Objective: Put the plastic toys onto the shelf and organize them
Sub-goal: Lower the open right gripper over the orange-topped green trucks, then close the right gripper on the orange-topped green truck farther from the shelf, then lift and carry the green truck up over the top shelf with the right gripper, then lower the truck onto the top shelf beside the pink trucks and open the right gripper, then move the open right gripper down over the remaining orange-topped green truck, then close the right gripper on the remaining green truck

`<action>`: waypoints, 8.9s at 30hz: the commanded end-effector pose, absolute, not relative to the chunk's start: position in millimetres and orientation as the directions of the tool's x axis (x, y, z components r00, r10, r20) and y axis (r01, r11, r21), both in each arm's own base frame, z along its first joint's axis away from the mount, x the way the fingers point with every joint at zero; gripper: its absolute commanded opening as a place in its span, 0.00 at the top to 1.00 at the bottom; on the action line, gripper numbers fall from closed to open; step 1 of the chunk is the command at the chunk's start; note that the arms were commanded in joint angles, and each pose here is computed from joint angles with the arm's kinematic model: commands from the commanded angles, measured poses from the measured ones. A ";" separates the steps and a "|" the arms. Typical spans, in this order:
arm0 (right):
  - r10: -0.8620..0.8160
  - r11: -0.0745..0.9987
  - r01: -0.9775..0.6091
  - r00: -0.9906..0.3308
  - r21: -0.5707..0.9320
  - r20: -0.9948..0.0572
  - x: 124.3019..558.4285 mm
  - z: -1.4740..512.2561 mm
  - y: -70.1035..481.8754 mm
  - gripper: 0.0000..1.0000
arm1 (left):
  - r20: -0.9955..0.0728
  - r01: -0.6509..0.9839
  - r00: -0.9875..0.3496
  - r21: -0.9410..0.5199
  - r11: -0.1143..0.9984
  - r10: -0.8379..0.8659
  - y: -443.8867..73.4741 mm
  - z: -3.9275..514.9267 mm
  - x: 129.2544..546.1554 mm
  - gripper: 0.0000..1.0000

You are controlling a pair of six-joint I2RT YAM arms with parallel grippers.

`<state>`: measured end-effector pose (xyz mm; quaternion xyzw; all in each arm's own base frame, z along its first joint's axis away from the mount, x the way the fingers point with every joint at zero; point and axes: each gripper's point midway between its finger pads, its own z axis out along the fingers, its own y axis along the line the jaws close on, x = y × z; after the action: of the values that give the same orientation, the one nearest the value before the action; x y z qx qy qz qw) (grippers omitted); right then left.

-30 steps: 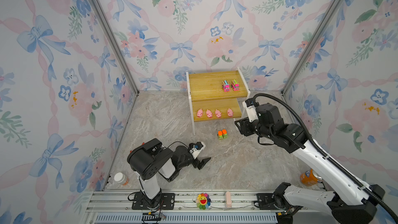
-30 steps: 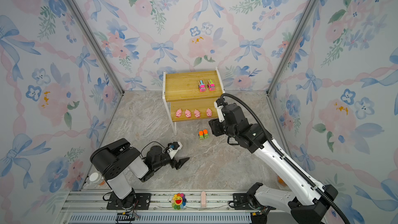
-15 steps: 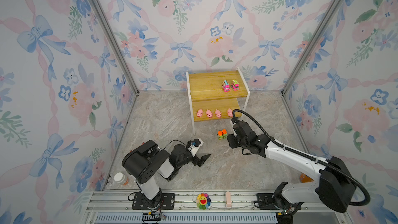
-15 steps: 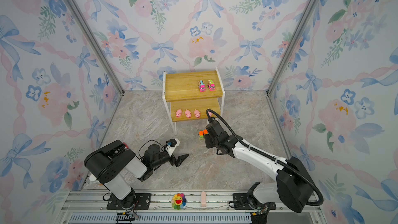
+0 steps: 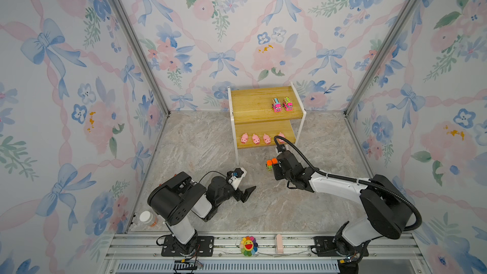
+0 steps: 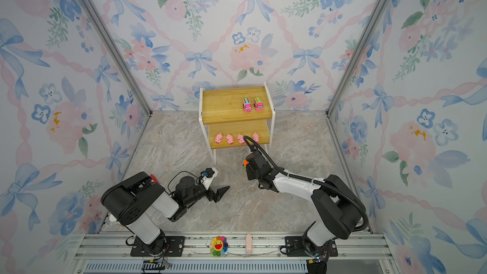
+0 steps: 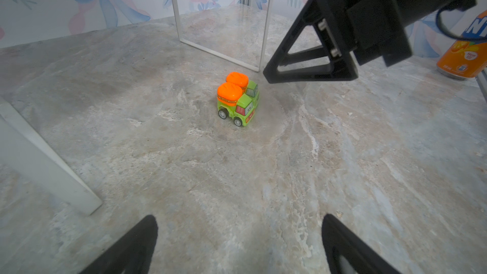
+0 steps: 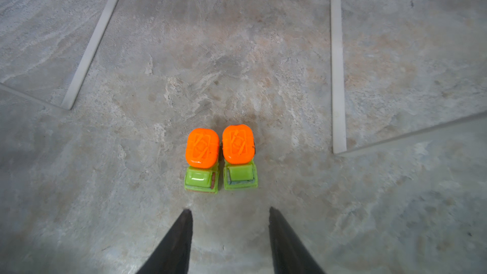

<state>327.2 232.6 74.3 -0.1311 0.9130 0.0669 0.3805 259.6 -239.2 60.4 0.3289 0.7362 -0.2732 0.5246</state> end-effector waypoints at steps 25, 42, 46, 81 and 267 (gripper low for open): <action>-0.183 0.955 -0.298 -0.579 -0.003 -0.795 342.0 29.6 219.9 0.56 | -0.945 0.758 -0.270 -0.089 0.647 0.186 -234.0 55.5 258.8 0.02; -0.176 0.949 -0.316 -0.549 0.007 -0.817 352.4 18.5 220.2 0.56 | -0.944 0.759 -0.277 -0.099 0.643 0.181 -236.2 54.8 260.2 0.02; -0.175 0.948 -0.319 -0.544 0.009 -0.820 355.3 18.5 219.8 0.56 | -0.942 0.760 -0.283 -0.105 0.642 0.181 -237.4 53.9 261.0 0.02; -0.236 0.924 -0.381 -0.496 -0.034 -0.835 352.1 7.0 231.0 0.77 | -0.938 0.752 -0.293 -0.105 0.650 0.187 -234.5 49.9 260.3 0.02; -0.147 0.974 -0.222 -0.751 0.035 -0.644 314.1 50.9 286.4 0.27 | -0.926 0.755 -0.339 -0.162 0.636 0.167 -231.1 57.2 260.2 0.02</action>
<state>295.8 283.1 43.9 -0.1264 0.9391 0.0522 0.3151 261.1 -236.5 58.6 0.3111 0.7548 -0.3050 0.4903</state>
